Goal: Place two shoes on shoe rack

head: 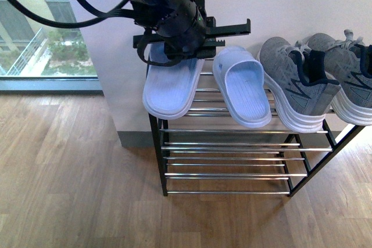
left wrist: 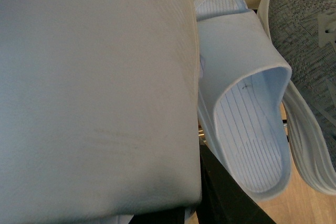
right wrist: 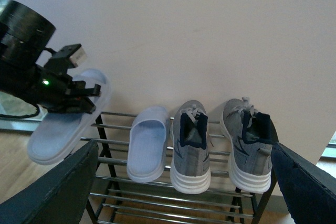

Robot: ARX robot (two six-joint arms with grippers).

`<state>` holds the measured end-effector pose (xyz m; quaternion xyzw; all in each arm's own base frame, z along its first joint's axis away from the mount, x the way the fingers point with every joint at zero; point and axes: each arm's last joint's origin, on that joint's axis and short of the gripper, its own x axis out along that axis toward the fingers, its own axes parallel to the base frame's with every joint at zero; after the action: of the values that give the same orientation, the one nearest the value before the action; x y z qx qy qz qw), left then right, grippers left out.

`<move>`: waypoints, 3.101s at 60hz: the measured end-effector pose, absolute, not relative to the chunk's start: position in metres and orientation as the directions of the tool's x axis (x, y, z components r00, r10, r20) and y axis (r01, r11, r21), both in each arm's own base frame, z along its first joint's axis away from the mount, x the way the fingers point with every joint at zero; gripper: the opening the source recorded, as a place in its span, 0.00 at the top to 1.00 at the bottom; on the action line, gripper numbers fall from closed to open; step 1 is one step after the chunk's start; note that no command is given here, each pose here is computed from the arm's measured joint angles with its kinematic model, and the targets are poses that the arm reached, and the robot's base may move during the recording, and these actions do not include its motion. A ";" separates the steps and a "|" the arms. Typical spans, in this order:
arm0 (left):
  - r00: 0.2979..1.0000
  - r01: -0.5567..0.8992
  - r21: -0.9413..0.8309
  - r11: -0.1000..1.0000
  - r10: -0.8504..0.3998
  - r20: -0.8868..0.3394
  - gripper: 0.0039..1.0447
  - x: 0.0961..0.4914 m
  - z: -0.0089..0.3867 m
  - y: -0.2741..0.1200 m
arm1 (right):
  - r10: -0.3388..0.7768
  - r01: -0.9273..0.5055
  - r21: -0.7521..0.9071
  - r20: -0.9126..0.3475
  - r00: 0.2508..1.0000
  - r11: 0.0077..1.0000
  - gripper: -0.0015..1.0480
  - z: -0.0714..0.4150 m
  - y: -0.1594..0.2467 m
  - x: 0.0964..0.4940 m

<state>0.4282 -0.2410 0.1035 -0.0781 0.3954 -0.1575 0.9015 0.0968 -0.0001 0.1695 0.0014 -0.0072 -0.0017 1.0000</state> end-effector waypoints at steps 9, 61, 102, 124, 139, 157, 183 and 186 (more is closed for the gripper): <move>0.619 0.230 -0.277 0.933 -0.360 -0.698 0.99 0.446 0.085 -0.251 | -0.004 0.004 0.003 0.014 1.000 1.000 0.09 0.170 0.000 0.097; 0.591 0.217 -0.283 0.934 -0.356 -0.724 0.53 0.476 0.044 -0.262 | -0.003 0.003 0.003 0.014 1.000 1.000 0.09 0.170 0.000 0.097; 0.890 0.007 -0.160 0.987 -0.079 -0.449 0.09 0.350 0.191 -0.186 | -0.003 0.003 0.003 0.014 1.000 1.000 0.09 0.170 0.000 0.097; 0.919 -0.208 -0.102 0.973 0.158 -0.362 0.09 0.236 0.231 -0.095 | -0.002 0.002 0.003 0.014 1.000 1.000 0.09 0.170 0.000 0.097; 0.930 -0.274 -0.137 0.952 0.227 -0.288 0.09 0.187 0.253 -0.060 | -0.002 0.002 0.003 0.014 1.000 1.000 0.09 0.170 0.000 0.097; 0.993 -0.060 -0.150 0.987 0.043 -0.113 0.25 0.165 0.237 -0.046 | -0.002 0.002 0.003 0.014 1.000 1.000 0.09 0.170 0.000 0.097; 1.000 0.006 -0.015 1.000 -0.006 -0.001 0.98 0.138 0.200 -0.017 | -0.001 0.001 0.003 0.014 1.000 1.000 0.09 0.170 0.000 0.097; 1.000 0.004 -0.012 1.000 -0.004 -0.001 0.99 0.135 0.196 -0.015 | -0.002 0.001 0.003 0.014 1.000 1.000 0.09 0.170 0.000 0.097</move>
<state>0.1354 -0.0151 0.1965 -0.0059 0.0007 -0.0021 1.0000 0.0968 -0.0001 0.1695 0.0014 -0.0072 -0.0008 1.0000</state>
